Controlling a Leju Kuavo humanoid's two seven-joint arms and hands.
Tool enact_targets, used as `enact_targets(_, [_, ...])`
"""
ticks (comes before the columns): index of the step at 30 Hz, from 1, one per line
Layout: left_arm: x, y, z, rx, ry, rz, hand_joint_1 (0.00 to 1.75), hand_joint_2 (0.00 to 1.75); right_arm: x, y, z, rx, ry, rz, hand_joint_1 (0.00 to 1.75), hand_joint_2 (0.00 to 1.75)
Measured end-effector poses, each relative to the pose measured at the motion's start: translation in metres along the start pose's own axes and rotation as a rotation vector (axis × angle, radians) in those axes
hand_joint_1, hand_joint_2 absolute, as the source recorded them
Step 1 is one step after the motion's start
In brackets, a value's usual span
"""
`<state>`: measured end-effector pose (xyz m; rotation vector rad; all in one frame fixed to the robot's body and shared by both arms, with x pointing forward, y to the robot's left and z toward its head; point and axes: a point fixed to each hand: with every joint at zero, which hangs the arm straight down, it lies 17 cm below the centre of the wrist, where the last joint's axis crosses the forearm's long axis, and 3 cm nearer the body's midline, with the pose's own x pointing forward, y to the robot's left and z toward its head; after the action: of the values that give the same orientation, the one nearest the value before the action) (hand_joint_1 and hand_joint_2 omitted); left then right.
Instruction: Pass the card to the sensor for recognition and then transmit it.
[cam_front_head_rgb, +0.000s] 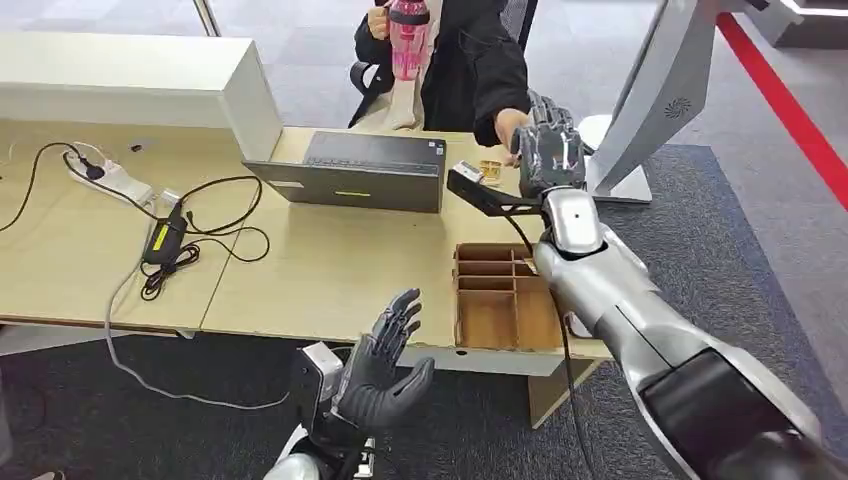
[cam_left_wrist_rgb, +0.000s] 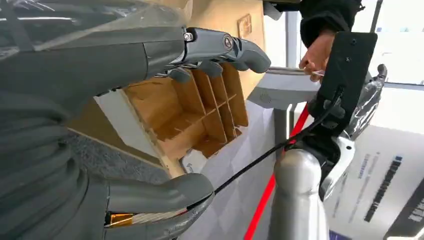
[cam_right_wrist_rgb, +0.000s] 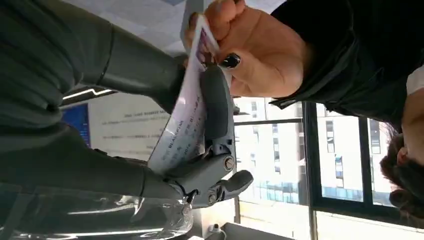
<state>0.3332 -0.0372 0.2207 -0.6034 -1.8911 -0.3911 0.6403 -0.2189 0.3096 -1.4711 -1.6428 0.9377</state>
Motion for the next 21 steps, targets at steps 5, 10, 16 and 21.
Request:
enact_targets(5, [-0.001,-0.004,0.001,-0.01,0.002,0.001,0.0,1.75,-0.001,0.0,0.0,-0.005,-0.002,-0.003,1.75,1.75])
enact_targets(10, [-0.002,-0.005,0.001,-0.013,0.009,-0.006,0.0,1.75,0.003,-0.006,-0.001,-0.03,-0.014,-0.049,1.75,1.75])
enact_targets(16, [-0.005,-0.004,0.004,0.001,0.016,-0.015,0.0,1.75,0.017,-0.008,0.006,-0.057,-0.066,-0.066,1.75,1.75])
enact_targets(21, [-0.008,-0.002,0.009,0.027,0.026,-0.021,0.0,1.75,0.018,0.004,0.039,-0.073,-0.095,-0.062,1.75,1.75])
